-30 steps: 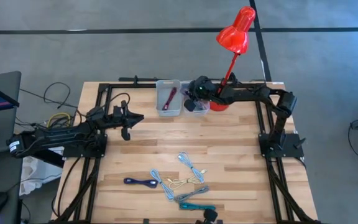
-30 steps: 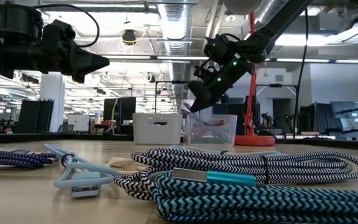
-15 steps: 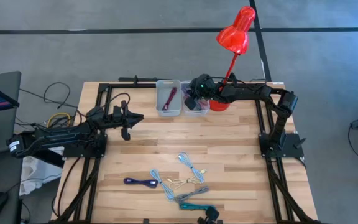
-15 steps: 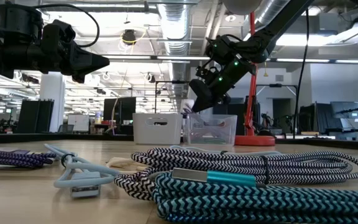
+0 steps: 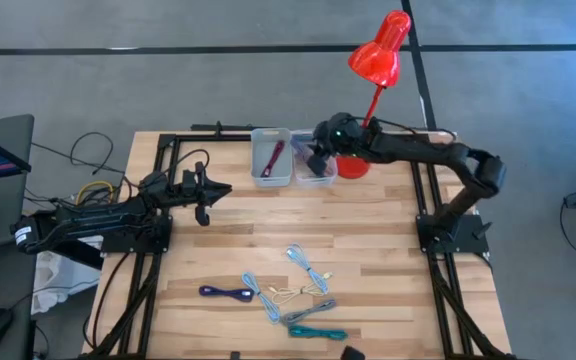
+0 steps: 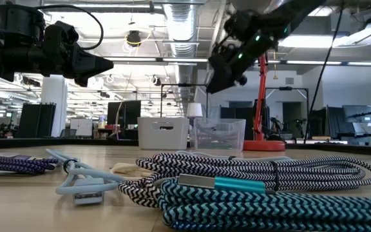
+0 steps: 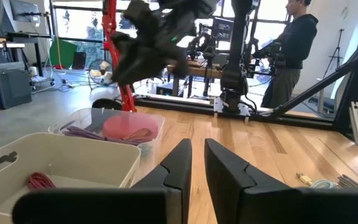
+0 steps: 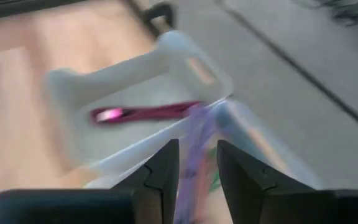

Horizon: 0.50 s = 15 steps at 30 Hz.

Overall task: Pick & Place USB Port
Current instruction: Put the top light blue charger cable into the transparent bin

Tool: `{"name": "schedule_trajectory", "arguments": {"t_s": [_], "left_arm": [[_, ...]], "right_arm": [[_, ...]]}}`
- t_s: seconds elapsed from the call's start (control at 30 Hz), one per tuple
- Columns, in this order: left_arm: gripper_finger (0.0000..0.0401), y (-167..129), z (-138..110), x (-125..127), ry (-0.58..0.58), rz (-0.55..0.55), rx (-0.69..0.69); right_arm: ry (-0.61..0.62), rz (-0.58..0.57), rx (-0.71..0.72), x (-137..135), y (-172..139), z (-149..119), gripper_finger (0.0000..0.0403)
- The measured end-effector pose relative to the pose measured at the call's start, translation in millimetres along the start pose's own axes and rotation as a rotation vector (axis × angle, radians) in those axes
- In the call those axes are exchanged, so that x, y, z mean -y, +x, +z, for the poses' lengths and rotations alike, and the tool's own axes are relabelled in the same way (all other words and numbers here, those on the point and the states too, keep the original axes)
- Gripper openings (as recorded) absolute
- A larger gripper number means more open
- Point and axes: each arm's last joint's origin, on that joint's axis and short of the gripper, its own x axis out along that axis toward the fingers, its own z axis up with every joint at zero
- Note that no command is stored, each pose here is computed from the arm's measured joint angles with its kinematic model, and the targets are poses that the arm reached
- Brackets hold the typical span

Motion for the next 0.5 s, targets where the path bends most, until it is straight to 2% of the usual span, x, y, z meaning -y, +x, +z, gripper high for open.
{"name": "schedule_trajectory", "arguments": {"t_s": [0.17, 0.33, 0.5], "left_arm": [[0.0044, 0, 0, 0, 0.000, 0.000, 0.000], [0.0044, 0, 0, 0, 0.000, 0.000, 0.000], [0.0044, 0, 0, 0, 0.000, 0.000, 0.000]], "right_arm": [[-0.068, 0.078, -0.070, -27, -36, 1, 0.0101], [-0.156, 0.168, -0.088, -66, -63, -1, 0.0101], [-0.240, 0.151, -0.117, -110, -81, -12, 0.0101]]}}
